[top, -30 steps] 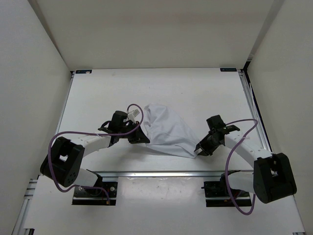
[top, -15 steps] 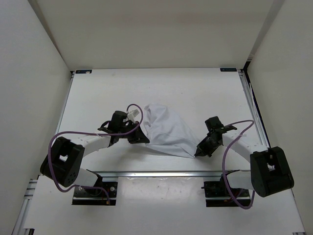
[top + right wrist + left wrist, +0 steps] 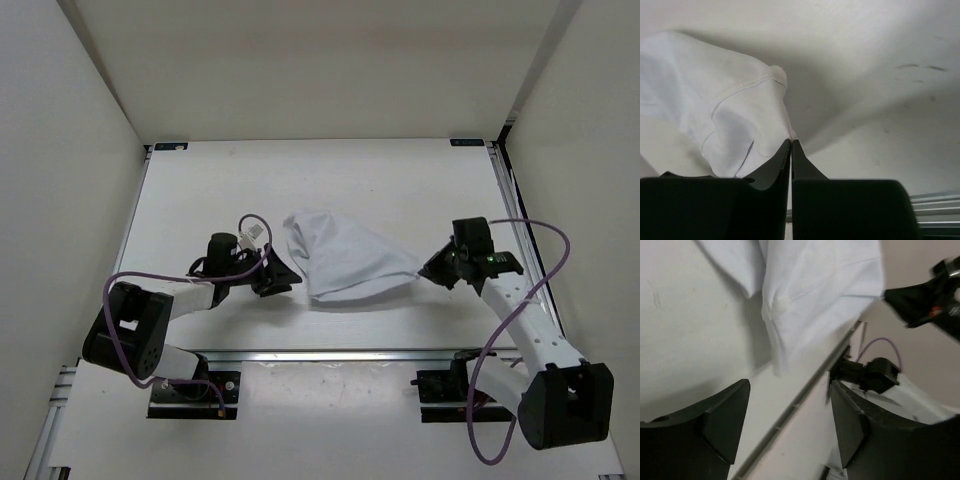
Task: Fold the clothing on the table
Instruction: Flatten the skirt out
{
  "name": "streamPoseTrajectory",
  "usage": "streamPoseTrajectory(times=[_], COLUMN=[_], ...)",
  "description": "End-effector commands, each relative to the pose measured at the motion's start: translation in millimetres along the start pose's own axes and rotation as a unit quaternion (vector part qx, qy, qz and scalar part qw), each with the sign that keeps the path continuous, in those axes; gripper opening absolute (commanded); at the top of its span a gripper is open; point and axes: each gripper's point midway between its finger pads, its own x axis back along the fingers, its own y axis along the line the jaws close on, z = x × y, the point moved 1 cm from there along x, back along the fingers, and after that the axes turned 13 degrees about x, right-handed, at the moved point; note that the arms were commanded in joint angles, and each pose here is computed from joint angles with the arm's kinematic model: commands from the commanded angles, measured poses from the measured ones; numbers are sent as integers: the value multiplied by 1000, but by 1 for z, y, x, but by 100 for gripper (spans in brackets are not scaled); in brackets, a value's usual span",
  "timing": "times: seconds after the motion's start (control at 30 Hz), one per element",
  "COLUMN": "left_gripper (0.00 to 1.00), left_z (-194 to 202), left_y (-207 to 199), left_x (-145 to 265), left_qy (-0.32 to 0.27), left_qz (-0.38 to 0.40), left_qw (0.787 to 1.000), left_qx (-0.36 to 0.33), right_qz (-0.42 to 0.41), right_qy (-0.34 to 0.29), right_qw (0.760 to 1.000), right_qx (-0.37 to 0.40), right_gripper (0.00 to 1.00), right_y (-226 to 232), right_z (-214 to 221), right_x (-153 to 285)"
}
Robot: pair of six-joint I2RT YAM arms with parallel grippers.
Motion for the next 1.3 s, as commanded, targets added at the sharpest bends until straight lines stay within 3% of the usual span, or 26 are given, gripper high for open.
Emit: streamPoseTrajectory(times=[0.0, 0.17, 0.23, 0.3, 0.37, 0.4, 0.47, 0.5, 0.53, 0.6, 0.7, 0.8, 0.9, 1.03, 1.27], left_gripper=[79, 82, 82, 82, 81, 81, 81, 81, 80, 80, 77, 74, 73, 69, 59], left_z=[18, 18, 12, 11, 9, 10, 12, 15, 15, 12, 2, 1, 3, 3, 6], left_y=[-13, -15, -16, -17, -16, -15, -13, -12, -12, -9, 0, 10, 10, 4, -14], left_x=[7, 15, 16, 15, 15, 15, 15, 15, 15, 15, 14, 12, 10, 1, -18], left_qy=[37, 28, 22, 22, 17, 19, 23, 27, 25, 20, 3, 1, 2, 9, 21], left_qz=[57, 77, 73, 68, 67, 66, 64, 62, 60, 49, 3, -30, -23, -34, -95], left_qw=[998, 996, 997, 997, 997, 997, 997, 997, 998, 998, 1000, 999, 1000, 999, 994], left_qx=[11, 29, 21, 18, 18, 20, 22, 21, 21, 15, -5, -15, -8, -12, -54], right_qz=[32, 38, -8, -42, -100, -146, -185, -194, -183, -119, -38, 62, 96, 126, 123], right_qy=[46, 53, 41, 67, 67, 40, -9, -19, 10, 51, 92, 127, 162, 193, 176], right_qw=[998, 998, 997, 990, 973, 960, 950, 952, 960, 978, 986, 984, 978, 969, 972], right_qx=[-17, 22, 62, 115, 198, 235, 252, 234, 213, 164, 134, 109, 91, 90, 94], right_gripper=[0, 0, 0, 0, 1, 0, 0, 0, 0, 0, 0, 0, 0, 0, 0], right_y=[-35, -13, 30, 69, 124, 159, 181, 177, 158, 97, 28, -39, -73, -93, -88], right_z=[33, 34, 19, 20, 24, 19, 9, 0, 10, 21, 46, 71, 90, 107, 105], right_x=[-12, -26, -31, -44, -38, -25, -8, 1, -7, -20, -23, -9, 1, 2, -3])
